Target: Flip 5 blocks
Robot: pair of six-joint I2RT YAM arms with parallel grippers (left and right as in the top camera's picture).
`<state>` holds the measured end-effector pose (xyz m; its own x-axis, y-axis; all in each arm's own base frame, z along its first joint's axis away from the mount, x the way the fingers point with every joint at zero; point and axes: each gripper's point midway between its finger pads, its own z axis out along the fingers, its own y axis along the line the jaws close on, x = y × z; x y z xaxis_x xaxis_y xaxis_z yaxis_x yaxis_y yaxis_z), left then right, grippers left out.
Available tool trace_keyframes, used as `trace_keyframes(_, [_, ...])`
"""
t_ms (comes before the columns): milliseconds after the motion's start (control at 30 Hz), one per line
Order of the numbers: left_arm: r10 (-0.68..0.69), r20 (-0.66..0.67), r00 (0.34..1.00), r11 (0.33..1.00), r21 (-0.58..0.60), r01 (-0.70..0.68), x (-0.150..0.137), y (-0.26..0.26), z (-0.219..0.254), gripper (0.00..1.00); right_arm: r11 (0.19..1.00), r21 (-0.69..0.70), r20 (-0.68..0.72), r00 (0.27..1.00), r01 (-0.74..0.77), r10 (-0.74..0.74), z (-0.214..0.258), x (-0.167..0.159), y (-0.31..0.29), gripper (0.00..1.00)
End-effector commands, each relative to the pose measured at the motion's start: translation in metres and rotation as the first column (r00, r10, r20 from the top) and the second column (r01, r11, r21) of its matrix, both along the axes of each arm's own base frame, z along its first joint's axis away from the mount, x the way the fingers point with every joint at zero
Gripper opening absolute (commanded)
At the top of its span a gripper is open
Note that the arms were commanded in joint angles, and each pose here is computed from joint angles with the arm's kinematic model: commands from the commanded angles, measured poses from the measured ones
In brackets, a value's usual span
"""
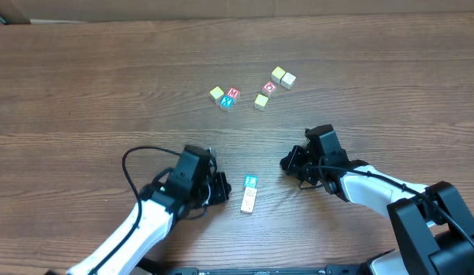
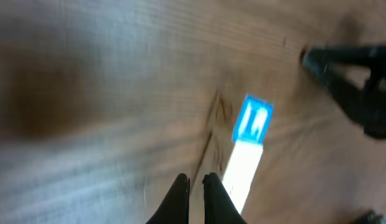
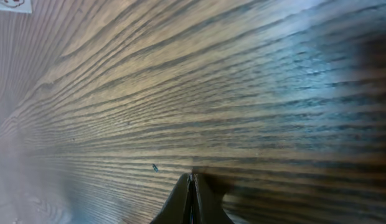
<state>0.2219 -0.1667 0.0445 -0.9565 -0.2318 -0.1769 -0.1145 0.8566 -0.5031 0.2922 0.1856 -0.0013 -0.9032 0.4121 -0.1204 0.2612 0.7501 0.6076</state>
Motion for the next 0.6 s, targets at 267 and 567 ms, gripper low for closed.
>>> trace_keyframes(267, [-0.059,0.019,0.998,0.998,0.021,0.059,0.042,-0.013,-0.023,0.04,0.998,0.003,0.043,0.998,-0.056,0.056,0.003,0.002,0.002,0.04])
trace_keyframes(567, [-0.086,-0.012,0.996,0.996,-0.013,0.086,0.043,-0.023,-0.034,0.04,0.998,0.006,0.05,0.997,-0.056,0.056,0.004,0.003,0.003,0.04])
